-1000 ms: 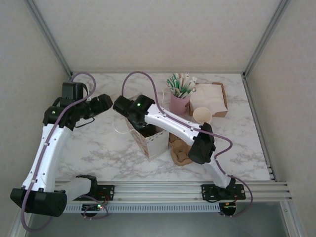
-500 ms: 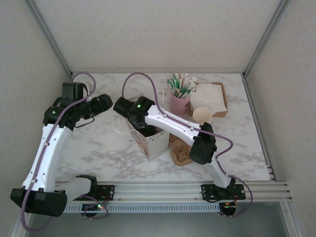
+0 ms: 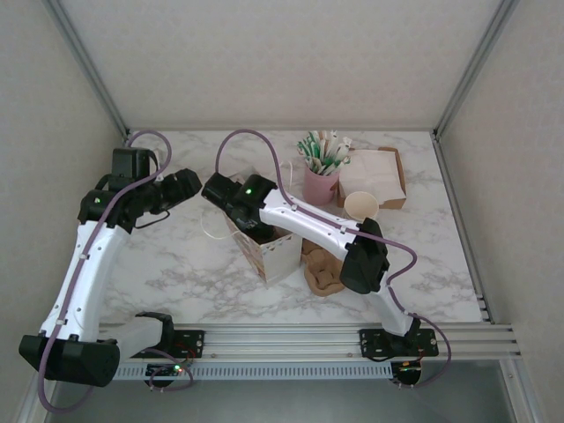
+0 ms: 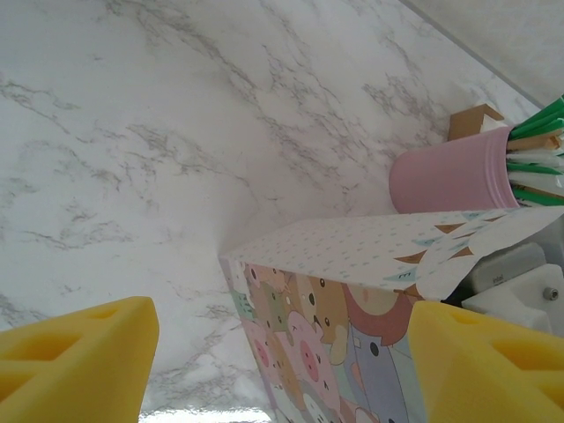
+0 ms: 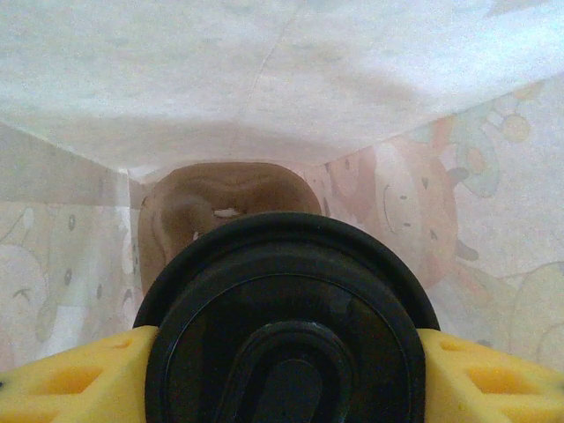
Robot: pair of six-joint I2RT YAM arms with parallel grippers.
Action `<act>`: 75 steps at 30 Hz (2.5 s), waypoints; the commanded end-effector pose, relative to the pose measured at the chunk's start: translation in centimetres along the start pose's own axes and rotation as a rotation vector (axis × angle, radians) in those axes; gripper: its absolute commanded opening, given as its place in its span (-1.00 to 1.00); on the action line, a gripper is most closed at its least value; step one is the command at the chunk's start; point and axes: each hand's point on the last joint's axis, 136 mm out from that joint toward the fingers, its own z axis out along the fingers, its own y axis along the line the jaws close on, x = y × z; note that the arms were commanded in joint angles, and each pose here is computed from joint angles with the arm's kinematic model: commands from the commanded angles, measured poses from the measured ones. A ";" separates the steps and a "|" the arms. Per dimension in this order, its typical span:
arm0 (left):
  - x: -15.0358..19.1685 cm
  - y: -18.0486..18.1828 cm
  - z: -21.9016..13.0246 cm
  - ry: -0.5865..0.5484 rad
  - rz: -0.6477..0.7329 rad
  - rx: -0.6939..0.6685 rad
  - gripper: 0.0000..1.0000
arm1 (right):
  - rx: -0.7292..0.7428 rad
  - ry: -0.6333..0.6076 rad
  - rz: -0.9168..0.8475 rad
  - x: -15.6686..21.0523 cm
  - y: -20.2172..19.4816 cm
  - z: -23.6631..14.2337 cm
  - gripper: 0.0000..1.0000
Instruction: Pack the takeout coffee
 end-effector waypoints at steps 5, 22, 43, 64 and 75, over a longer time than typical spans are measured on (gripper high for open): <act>0.1 0.3 0.4 0.008 -0.014 -0.006 0.49 | 0.033 0.153 -0.018 4.1 0.7 4.6 0.14; 0.0 0.3 0.4 0.005 -0.020 -0.006 0.49 | -0.030 -0.053 0.035 -1.0 -0.5 -1.3 0.13; 0.1 0.4 0.3 0.002 -0.023 -0.006 0.49 | 0.030 0.175 0.009 4.0 -0.6 4.6 0.12; 0.0 0.4 -0.3 -0.010 -0.015 -0.017 0.51 | -0.068 0.194 -0.075 4.0 -2.6 -3.9 0.14; -0.1 0.1 -0.4 -0.007 -0.009 -0.008 0.51 | -0.107 0.253 -0.095 6.0 -0.8 -0.9 0.13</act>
